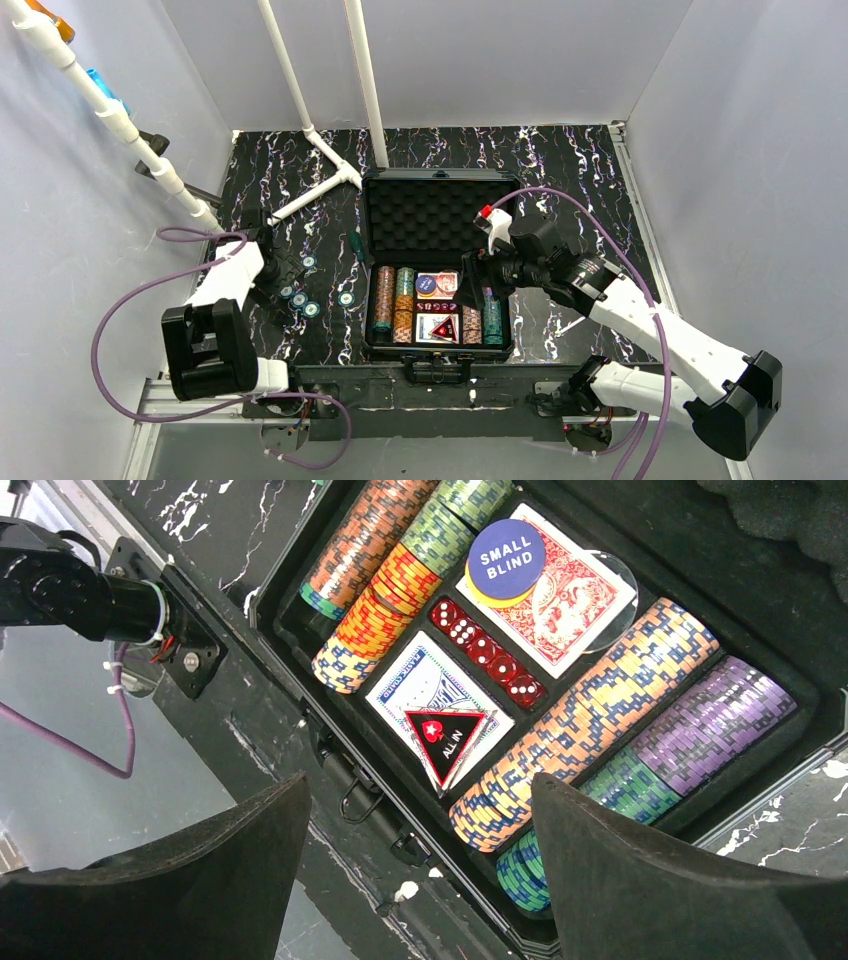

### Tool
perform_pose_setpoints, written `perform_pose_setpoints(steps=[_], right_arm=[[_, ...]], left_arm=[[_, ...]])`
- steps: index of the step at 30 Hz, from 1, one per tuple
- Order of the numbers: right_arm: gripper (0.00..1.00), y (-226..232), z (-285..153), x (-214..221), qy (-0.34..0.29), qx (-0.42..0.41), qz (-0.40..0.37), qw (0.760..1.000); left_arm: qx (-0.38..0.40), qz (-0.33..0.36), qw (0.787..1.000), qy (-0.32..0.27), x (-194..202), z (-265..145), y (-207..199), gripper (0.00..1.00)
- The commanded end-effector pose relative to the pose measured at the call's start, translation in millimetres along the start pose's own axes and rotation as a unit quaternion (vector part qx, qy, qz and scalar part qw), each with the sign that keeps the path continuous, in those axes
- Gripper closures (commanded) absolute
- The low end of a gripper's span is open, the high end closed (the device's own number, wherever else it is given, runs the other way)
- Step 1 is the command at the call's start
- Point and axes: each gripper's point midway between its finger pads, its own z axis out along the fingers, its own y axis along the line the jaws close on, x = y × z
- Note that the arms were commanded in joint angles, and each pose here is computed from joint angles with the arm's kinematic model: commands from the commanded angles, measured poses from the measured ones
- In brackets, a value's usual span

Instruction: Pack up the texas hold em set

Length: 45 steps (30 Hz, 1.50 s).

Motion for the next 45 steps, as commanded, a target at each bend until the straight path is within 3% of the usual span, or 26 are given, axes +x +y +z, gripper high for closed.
perform_pose_setpoints(steps=[1, 23, 28, 32, 45], right_arm=[[0.13, 8, 0, -8, -0.019, -0.022, 0.0, 1.0], [0.13, 2, -2, -5, -0.02, -0.009, -0.002, 1.0], [0.13, 1, -2, -6, -0.019, -0.007, -0.003, 1.0], [0.13, 1, -3, -7, -0.022, -0.007, -0.005, 1.0], [0.13, 0, -3, -8, -0.022, -0.006, -0.004, 1.0]], left_arm=[[-0.001, -0.013, 0.999, 0.042, 22, 0, -1, 0.31], [-0.042, -0.003, 0.999, 0.029, 15, 28, -7, 0.54], [-0.044, 0.003, 0.999, 0.021, 12, 31, -6, 0.48], [-0.052, 0.011, 0.999, 0.015, 9, 33, -4, 0.5], [-0.015, 0.026, 1.0, 0.009, 2, 24, -20, 0.79]])
